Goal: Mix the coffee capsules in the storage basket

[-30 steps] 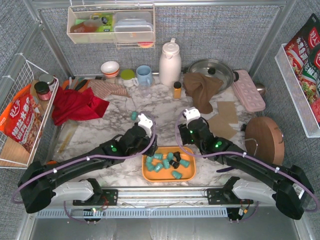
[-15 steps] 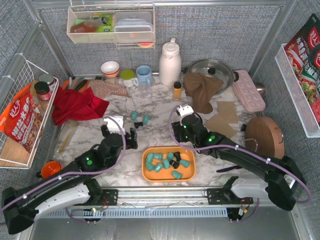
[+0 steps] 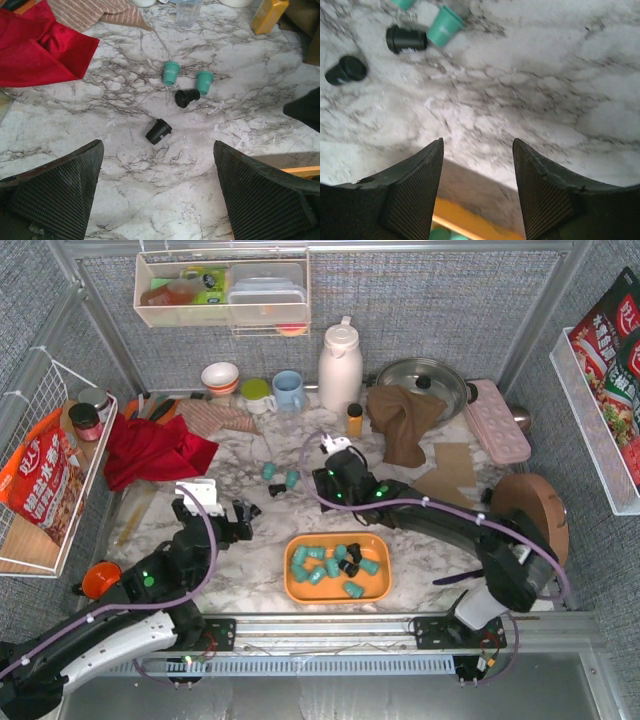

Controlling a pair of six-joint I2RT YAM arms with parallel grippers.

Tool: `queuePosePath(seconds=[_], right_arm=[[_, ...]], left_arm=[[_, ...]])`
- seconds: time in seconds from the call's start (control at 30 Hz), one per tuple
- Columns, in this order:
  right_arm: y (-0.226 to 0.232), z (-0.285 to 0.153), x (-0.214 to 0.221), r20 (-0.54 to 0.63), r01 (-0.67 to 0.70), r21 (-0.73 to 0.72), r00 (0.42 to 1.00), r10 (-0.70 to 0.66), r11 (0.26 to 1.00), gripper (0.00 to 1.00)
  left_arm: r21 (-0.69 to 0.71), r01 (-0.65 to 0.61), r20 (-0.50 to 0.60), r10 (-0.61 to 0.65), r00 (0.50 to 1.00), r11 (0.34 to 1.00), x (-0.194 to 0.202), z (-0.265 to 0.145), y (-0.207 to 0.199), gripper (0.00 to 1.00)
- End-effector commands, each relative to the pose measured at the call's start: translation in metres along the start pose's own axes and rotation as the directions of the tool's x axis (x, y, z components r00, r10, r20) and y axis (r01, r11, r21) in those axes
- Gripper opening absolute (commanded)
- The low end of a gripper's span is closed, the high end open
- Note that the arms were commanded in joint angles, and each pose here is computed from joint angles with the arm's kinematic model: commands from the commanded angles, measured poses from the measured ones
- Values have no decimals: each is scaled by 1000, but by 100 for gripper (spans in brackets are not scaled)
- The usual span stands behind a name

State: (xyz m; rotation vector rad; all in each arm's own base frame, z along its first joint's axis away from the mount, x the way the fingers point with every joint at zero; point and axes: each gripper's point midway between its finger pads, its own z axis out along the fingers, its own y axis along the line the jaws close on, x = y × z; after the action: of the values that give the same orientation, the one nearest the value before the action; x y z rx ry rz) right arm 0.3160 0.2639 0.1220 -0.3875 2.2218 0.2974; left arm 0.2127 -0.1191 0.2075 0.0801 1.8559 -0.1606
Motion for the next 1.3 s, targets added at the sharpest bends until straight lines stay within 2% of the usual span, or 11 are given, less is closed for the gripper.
queuePosePath(seconds=[0.0, 0.33, 0.67, 1.27], right_arm=[[15, 22, -16, 20, -72, 15, 997, 71, 997, 61], [25, 85, -29, 27, -167, 146, 986, 164, 975, 59], [32, 129, -25, 29, -248, 245, 968, 249, 937, 59], [40, 175, -12, 34, -214, 234, 977, 212, 948, 58]], left_arm=[[-26, 10, 3, -10, 1000, 1000, 2, -2, 7, 99], [-25, 35, -4, -35, 999, 999, 2, -5, 8, 99], [-24, 63, 9, -63, 998, 998, 0, -9, 12, 99], [-25, 75, 15, -75, 997, 997, -2, -10, 13, 99]])
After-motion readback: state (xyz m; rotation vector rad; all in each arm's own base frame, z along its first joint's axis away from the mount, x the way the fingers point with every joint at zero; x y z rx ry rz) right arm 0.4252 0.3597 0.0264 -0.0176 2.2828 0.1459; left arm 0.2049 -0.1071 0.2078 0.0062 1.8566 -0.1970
